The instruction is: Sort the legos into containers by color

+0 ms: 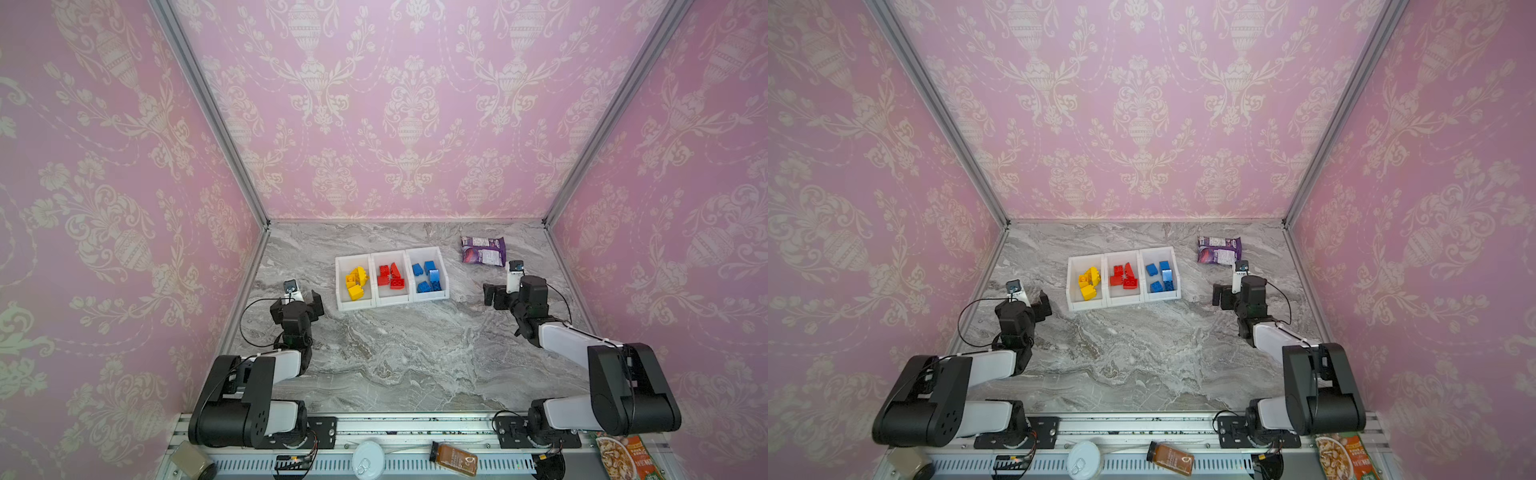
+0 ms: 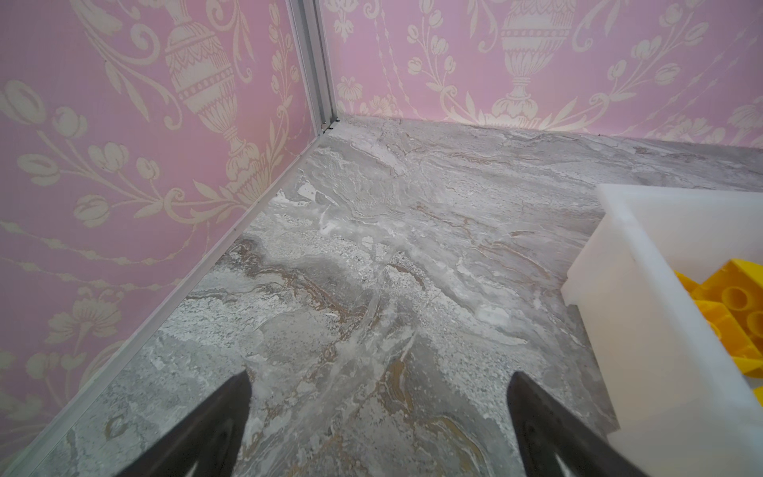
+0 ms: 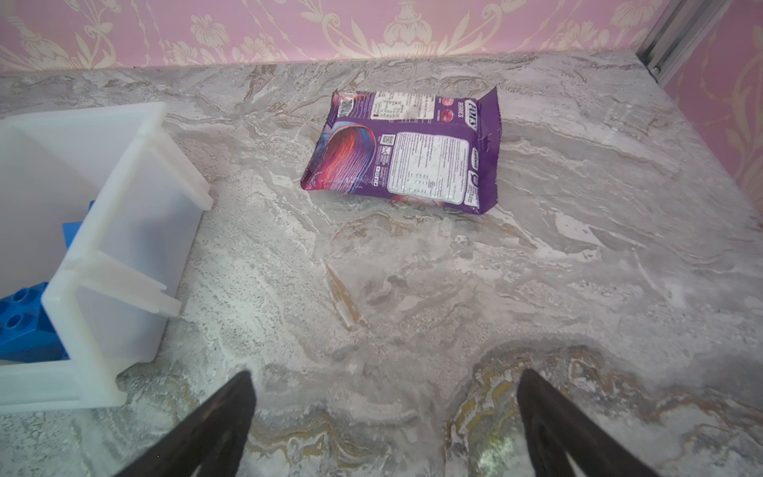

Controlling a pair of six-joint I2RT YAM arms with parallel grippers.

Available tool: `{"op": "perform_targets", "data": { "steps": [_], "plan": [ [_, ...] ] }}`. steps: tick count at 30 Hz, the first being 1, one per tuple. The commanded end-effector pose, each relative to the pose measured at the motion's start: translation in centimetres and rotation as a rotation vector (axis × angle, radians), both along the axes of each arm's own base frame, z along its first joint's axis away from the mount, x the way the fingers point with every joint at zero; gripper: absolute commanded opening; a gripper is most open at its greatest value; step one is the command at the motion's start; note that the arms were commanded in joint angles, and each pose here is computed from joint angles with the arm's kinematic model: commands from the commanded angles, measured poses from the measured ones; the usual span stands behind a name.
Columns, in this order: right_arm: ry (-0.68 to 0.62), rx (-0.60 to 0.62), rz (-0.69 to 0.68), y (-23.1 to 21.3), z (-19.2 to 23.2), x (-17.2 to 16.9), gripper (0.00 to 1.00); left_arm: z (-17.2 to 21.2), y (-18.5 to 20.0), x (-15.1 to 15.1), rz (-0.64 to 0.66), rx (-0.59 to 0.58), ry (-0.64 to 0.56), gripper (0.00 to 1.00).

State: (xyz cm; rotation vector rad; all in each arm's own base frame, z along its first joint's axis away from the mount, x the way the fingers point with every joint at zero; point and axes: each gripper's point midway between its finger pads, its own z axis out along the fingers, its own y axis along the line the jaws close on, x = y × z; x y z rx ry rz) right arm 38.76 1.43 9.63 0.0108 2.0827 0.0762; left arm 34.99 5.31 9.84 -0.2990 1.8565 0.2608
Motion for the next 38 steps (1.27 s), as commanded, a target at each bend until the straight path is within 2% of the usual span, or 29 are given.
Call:
{"op": "perform_targets", "data": {
  "steps": [1, 9, 19, 27, 38],
  "plan": [
    [-0.113, -0.010, 0.011, 0.0, 1.6, 0.8, 1.00, 1.2, 0.1, 1.1, -0.027, 0.007, -0.092, 0.99],
    [-0.164, -0.024, 0.029, 0.2, 1.2, 0.8, 1.00, -0.2, -0.3, 1.3, -0.058, 0.007, -0.141, 0.98],
    [-0.222, -0.029, 0.046, 0.5, 0.3, 0.3, 1.00, -0.4, -0.4, 1.5, -0.064, 0.006, -0.133, 0.98],
    [-0.234, -0.066, -0.036, -0.5, 0.4, 0.2, 1.00, -0.5, -0.3, 1.6, -0.060, 0.006, -0.128, 0.98],
    [-0.225, -0.080, -0.065, -0.8, 0.3, 0.2, 1.00, -0.5, -0.2, 1.6, -0.054, 0.006, -0.125, 0.99]
  ]
}}
